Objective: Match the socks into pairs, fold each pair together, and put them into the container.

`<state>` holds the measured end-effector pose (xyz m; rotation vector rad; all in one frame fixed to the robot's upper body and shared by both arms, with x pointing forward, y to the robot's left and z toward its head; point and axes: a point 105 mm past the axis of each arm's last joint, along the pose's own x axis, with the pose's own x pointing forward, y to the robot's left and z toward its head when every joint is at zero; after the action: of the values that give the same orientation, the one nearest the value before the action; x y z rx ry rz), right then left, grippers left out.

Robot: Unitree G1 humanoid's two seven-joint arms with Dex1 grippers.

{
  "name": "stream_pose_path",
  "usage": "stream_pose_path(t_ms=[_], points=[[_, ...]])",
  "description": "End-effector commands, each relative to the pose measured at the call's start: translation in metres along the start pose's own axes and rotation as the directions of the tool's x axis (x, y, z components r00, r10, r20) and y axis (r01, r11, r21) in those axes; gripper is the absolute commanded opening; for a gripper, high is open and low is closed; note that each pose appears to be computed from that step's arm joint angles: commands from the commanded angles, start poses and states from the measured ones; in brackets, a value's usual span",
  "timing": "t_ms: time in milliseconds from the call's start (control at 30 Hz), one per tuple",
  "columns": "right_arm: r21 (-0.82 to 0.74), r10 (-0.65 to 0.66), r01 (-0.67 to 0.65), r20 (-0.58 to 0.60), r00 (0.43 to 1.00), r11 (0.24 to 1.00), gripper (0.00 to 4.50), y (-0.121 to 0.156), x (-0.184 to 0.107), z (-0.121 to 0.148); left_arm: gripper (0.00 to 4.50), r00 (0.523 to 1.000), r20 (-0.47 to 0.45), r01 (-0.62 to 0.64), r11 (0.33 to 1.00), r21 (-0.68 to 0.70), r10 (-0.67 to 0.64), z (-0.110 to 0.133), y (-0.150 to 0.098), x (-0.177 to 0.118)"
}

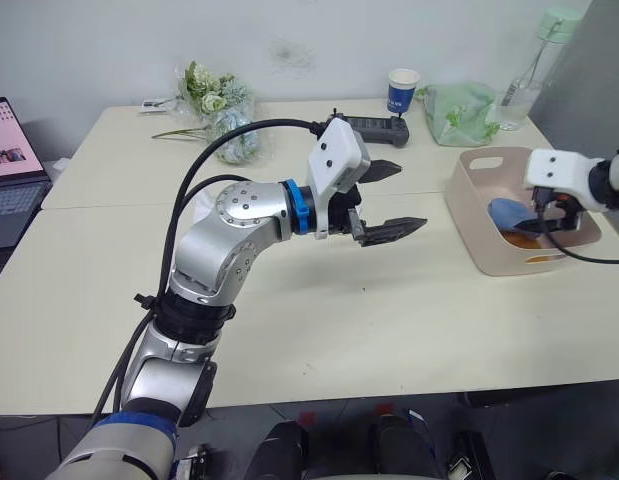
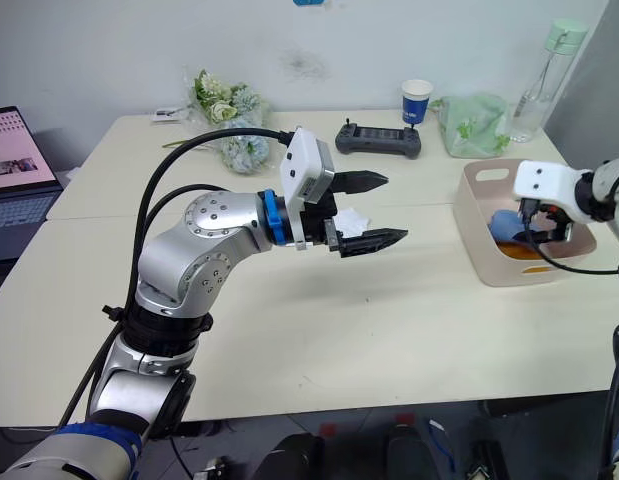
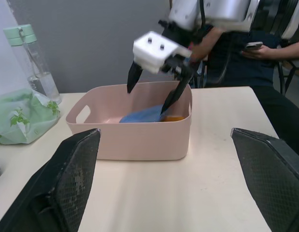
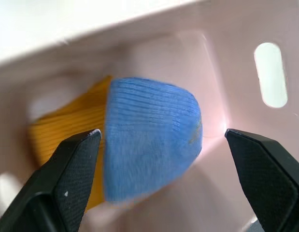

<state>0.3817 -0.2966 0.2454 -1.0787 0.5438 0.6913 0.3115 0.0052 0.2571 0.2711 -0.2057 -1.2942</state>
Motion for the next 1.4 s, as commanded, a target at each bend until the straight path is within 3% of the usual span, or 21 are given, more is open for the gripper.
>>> stream_pose_path(t_ms=[33, 133, 467, 500, 733, 900, 1267, 1400], points=[[-0.016, -0.131, 0.131, 0.027, 0.991, 0.991, 4.47, -0.023, -0.024, 0.013, 4.5, 0.999, 0.033, -0.024, 0.999, 0.041, 0.023, 0.011, 0.006, -0.005], [-0.037, -0.179, 0.179, 0.005, 0.984, 0.983, 3.87, -0.026, -0.013, 0.008, 4.5, 0.999, 0.043, -0.018, 0.999, 0.043, 0.016, 0.013, 0.005, -0.003], [-0.094, -0.2, 0.192, -0.078, 0.977, 0.977, 0.21, -0.016, 0.031, -0.015, 4.5, 0.999, 0.039, -0.004, 0.999, 0.048, 0.002, 0.014, 0.002, -0.002], [-0.095, -0.186, 0.177, -0.089, 0.979, 0.98, 0.04, -0.012, 0.037, -0.018, 4.5, 0.999, 0.038, -0.002, 0.999, 0.048, 0.0, 0.014, 0.002, -0.002], [-0.049, -0.1, 0.093, -0.173, 0.98, 0.994, 0.04, 0.022, 0.073, -0.046, 4.5, 1.0, 0.029, -0.001, 0.999, 0.046, -0.001, 0.011, 0.0, 0.0], [-0.007, -0.088, 0.088, -0.169, 0.982, 0.996, 0.04, 0.027, 0.076, -0.051, 4.5, 1.0, 0.019, -0.01, 0.999, 0.046, 0.009, 0.009, -0.001, -0.003], [0.026, -0.268, 0.269, -0.022, 0.963, 0.963, 0.04, -0.03, 0.027, -0.011, 4.5, 0.999, -0.018, -0.047, 0.998, 0.038, 0.048, 0.003, 0.008, -0.023], [0.103, -0.356, 0.343, 0.155, 0.922, 0.934, 0.2, -0.051, 0.008, 0.027, 4.5, 0.982, -0.079, -0.168, 0.983, 0.081, 0.174, -0.015, 0.024, -0.049]])
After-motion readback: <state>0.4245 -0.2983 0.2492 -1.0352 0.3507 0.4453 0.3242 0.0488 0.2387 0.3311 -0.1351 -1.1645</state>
